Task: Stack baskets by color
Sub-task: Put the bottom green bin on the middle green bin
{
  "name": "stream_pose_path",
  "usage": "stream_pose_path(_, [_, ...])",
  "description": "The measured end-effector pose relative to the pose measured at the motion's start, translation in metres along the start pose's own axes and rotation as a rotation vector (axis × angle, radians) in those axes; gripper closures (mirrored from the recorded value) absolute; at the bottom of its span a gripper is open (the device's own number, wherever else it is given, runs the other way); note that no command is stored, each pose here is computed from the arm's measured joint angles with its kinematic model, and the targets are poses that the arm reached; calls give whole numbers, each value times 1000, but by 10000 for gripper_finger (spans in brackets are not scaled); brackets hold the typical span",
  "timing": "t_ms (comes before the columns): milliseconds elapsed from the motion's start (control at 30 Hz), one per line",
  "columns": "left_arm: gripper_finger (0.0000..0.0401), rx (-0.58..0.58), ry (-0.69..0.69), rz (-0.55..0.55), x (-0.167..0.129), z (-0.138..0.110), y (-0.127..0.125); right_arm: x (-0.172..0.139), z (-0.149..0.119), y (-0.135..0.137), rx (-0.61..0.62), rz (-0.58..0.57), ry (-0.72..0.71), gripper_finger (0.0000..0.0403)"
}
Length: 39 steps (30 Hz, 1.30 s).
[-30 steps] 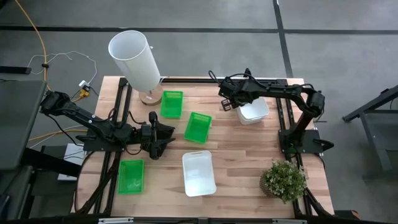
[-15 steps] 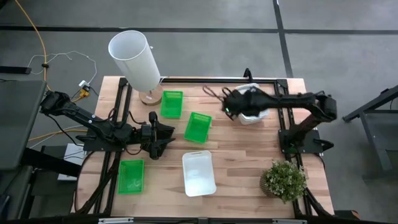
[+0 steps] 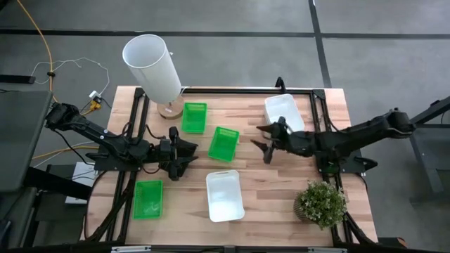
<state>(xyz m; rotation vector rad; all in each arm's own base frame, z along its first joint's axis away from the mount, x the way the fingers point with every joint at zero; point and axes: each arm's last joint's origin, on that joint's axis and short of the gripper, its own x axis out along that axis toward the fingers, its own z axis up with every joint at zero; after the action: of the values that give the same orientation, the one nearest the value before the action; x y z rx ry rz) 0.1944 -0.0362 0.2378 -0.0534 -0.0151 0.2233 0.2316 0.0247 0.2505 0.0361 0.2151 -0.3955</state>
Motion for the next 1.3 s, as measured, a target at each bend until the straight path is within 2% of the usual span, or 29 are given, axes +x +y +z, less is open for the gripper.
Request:
stream_pose_path(133, [206, 5, 1, 0, 0, 0, 0, -4, -6, 6, -52, 139, -154, 137])
stream_pose_path(233, [206, 54, 6, -12, 0, -1, 0, -5, -10, 7, -91, 197, -173, 137])
stream_pose_path(533, [206, 83, 8, -22, 0, -1, -1, -5, -10, 6, -95, 210, -167, 137])
stream_pose_path(633, [206, 37, 7, -23, 0, -1, -1, -5, -10, 6, -95, 210, -167, 137])
stream_pose_path(700, [206, -8, 11, -75, 0, -1, -2, -5, -10, 6, -94, 210, -167, 137])
stream_pose_path(767, [206, -20, 21, -195, -1, -1, -6, -5, -10, 6, -94, 210, -167, 137])
stream_pose_path(867, [206, 20, 56, -349, 0, -1, -18, -5, -10, 6, -94, 210, -167, 137])
stream_pose_path(1000, [206, 106, 250, -417, 3, 9, -41, -5, -10, 6, -95, 210, -167, 137])
stream_pose_path(1167, [206, 236, 647, -464, 1, 11, -72, -5, -10, 6, -92, 210, -167, 137])
stream_pose_path(1300, [206, 325, 920, -518, -11, -1, -92, -5, -10, 6, -87, 210, -167, 137])
